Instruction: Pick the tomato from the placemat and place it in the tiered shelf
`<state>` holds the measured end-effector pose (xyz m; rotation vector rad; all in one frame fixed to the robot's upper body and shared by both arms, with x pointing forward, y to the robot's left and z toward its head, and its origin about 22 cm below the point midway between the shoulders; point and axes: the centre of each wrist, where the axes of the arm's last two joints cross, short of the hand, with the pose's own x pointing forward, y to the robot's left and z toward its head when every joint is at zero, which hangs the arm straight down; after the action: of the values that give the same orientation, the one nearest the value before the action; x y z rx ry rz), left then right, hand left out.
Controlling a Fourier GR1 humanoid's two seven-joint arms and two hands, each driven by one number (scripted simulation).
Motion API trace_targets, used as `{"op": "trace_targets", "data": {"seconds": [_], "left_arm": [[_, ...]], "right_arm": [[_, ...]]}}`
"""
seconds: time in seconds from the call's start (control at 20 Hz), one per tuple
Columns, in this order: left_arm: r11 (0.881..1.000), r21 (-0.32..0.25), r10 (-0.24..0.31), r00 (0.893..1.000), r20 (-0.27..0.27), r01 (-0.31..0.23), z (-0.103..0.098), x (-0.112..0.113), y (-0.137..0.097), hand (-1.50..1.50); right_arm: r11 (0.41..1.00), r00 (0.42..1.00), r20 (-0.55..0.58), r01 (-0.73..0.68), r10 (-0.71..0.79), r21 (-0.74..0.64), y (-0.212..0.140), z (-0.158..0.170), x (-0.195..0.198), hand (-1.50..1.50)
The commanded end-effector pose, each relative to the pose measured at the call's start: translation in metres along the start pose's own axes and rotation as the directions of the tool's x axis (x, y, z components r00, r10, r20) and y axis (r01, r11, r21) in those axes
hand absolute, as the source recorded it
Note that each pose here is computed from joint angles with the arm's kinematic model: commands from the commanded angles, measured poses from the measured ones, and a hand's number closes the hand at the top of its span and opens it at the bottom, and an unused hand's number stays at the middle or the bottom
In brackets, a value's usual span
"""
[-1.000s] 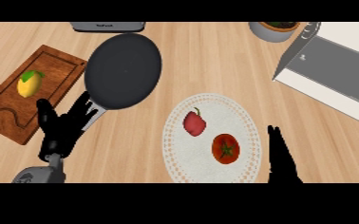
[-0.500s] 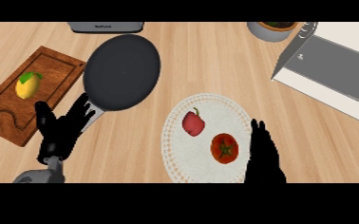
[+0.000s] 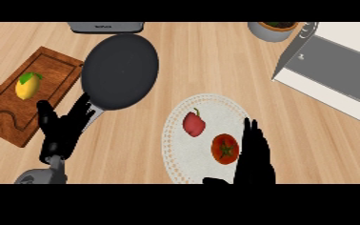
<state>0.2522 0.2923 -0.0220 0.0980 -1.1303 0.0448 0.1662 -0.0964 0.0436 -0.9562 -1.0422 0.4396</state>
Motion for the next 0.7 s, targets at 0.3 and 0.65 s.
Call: {"op": "trace_targets", "data": {"seconds": [0.3, 0.65], "left_arm": [[1.0, 0.017, -0.004, 1.0, -0.015, 0.004, 0.004, -0.002, 0.022, 0.0], [1.0, -0.006, -0.011, 1.0, -0.02, 0.011, 0.001, -0.002, -0.016, 0.0]], "right_arm": [[0.998, 0.988, -0.155, -0.009, -0.001, -0.064, 0.012, -0.031, 0.003, -1.5], [0.994, 0.994, -0.104, 0.029, -0.04, -0.109, 0.035, -0.036, -0.023, -1.5]]}}
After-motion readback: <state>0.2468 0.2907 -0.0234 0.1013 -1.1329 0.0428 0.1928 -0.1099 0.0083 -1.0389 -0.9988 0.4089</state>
